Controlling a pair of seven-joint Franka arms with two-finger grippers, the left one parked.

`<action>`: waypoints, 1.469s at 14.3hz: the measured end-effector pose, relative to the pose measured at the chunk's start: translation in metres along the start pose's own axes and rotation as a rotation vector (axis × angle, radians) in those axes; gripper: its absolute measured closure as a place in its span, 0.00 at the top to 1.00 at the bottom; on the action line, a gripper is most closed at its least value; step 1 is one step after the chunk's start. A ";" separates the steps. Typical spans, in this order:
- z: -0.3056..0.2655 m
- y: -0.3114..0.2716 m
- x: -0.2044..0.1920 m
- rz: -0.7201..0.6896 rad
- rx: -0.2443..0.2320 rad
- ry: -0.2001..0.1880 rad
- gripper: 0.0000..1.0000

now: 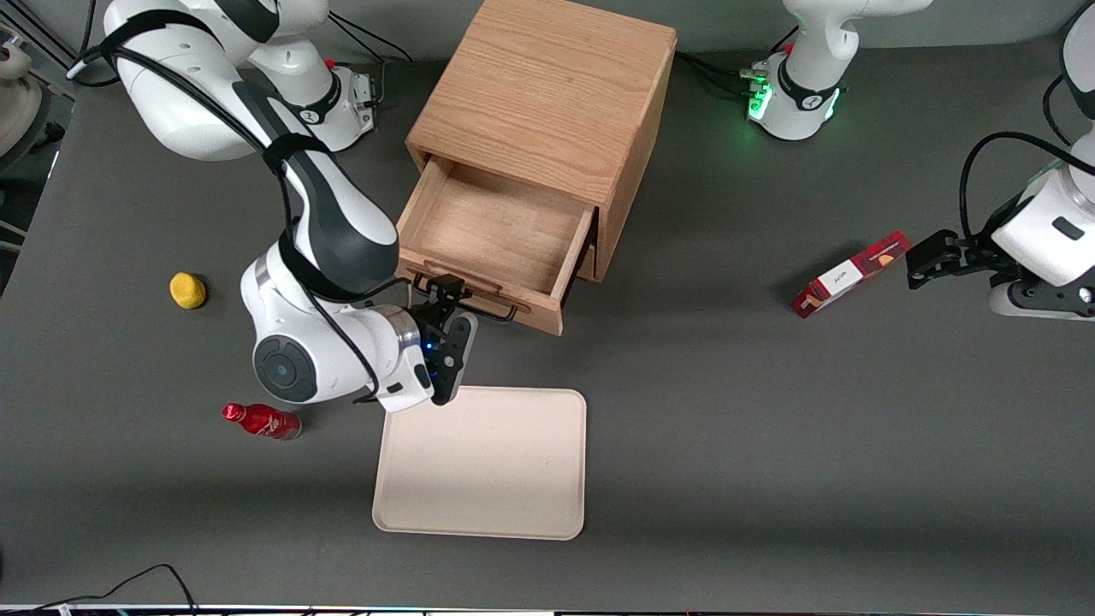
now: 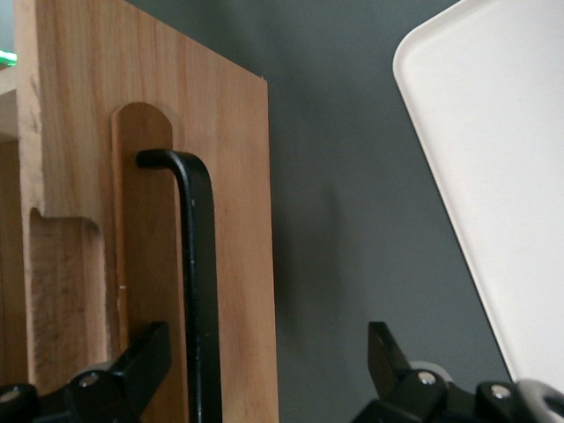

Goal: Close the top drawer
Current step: 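Push the open drawer into the wooden cabinet with the right gripper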

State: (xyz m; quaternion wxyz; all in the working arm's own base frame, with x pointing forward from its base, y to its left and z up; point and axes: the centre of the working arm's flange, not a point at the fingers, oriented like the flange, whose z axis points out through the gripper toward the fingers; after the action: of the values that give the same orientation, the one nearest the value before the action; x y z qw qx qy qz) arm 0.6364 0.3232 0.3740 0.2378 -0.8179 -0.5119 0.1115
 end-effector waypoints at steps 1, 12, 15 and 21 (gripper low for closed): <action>0.002 -0.004 0.000 -0.002 0.000 -0.006 1.00; 0.037 -0.069 0.000 -0.013 -0.017 -0.020 1.00; 0.050 -0.094 0.010 0.007 -0.006 -0.025 1.00; 0.062 -0.133 0.009 0.012 -0.008 -0.042 1.00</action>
State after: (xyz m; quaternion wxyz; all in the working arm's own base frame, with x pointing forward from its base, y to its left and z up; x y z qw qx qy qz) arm 0.5100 0.3967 0.3878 0.2231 -0.8195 -0.5122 0.1280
